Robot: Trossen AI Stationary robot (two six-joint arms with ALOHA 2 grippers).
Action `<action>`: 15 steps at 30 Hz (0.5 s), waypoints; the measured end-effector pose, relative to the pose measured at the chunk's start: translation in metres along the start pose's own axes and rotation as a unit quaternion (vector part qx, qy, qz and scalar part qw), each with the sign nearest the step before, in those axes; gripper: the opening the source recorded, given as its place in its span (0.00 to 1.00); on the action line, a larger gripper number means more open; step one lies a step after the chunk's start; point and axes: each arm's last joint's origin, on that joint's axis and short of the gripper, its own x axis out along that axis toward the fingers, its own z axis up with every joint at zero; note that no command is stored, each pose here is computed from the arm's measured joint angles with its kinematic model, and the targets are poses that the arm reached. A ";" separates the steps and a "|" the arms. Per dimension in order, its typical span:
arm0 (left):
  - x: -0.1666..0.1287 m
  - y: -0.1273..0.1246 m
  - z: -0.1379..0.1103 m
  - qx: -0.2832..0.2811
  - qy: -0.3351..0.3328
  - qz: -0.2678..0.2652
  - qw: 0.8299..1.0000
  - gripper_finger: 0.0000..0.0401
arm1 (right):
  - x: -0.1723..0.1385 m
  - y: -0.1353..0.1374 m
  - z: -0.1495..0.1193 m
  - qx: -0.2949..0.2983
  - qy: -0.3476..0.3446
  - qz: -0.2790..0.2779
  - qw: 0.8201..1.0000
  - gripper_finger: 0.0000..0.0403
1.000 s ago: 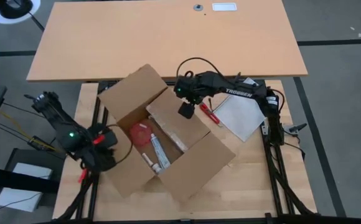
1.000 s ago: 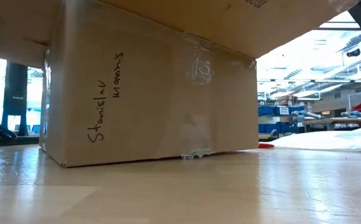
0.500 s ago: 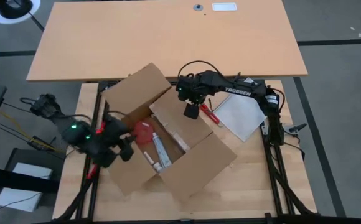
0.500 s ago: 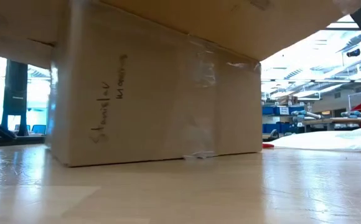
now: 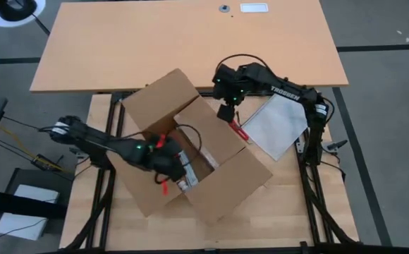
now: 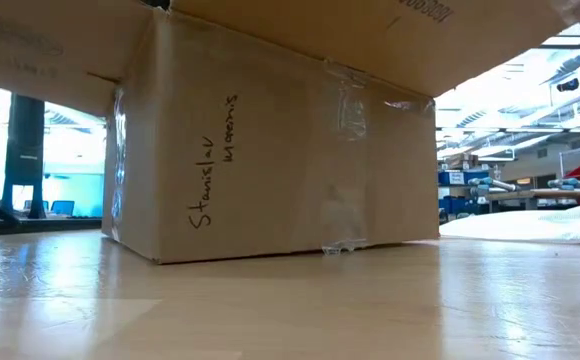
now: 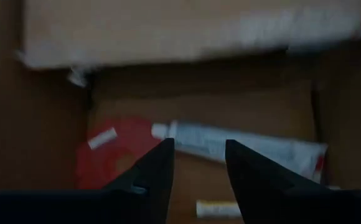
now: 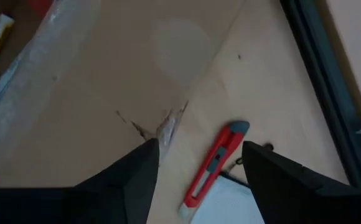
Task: Unpack boxes
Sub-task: Open the cardboard box using the red cutter
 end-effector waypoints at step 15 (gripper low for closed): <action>-0.001 0.006 -0.028 0.097 0.115 0.073 0.986 0.39 | 0.047 0.011 -0.018 0.035 0.071 0.020 0.997 0.57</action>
